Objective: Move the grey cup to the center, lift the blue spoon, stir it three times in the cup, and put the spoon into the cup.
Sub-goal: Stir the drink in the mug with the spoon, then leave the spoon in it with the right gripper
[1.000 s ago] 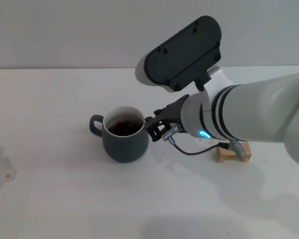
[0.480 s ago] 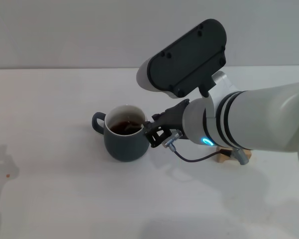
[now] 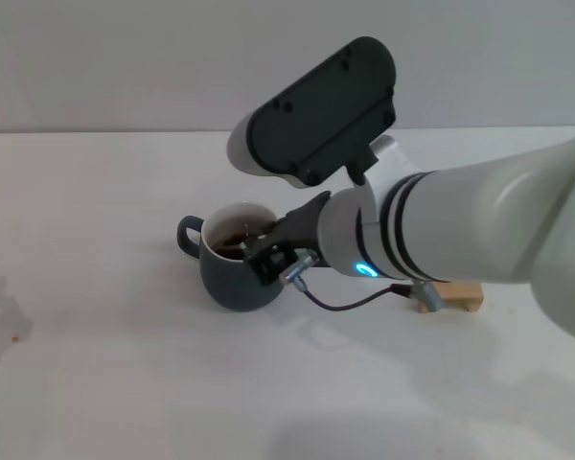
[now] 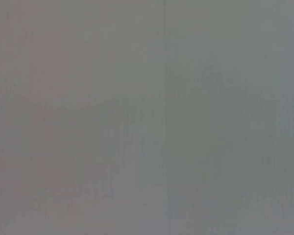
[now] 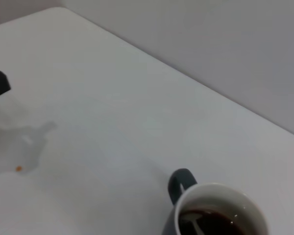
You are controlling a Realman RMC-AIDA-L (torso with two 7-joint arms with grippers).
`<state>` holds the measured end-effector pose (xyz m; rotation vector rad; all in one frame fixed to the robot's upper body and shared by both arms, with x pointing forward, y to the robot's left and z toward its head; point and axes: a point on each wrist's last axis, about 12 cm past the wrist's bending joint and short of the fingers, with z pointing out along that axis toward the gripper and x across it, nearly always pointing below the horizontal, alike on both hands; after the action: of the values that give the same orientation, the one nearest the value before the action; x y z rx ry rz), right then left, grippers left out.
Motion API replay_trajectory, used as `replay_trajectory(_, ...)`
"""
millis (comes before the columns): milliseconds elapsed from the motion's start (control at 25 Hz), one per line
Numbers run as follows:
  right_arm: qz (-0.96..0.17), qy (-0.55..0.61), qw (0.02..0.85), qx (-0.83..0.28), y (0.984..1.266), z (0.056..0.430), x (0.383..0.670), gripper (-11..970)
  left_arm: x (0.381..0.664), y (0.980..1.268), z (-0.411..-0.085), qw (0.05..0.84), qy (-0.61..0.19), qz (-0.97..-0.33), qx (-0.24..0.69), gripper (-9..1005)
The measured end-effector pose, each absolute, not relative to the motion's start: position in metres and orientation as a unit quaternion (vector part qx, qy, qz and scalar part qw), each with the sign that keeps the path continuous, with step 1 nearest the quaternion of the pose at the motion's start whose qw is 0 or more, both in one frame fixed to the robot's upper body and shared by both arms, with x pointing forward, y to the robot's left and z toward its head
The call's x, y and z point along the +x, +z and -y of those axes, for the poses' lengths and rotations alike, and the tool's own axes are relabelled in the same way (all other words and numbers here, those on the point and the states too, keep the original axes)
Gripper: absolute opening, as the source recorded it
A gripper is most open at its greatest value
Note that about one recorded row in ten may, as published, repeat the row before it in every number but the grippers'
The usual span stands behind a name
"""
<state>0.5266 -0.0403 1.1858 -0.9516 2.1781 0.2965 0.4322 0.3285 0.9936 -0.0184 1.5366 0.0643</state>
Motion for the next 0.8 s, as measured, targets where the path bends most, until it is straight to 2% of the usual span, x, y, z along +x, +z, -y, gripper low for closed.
replay_trajectory(800,-0.845,0.104,0.385,-0.356,1.186,0.042,0.55,163,0.438,0.995,-0.331,0.717,0.034,-0.696,-0.013,-2)
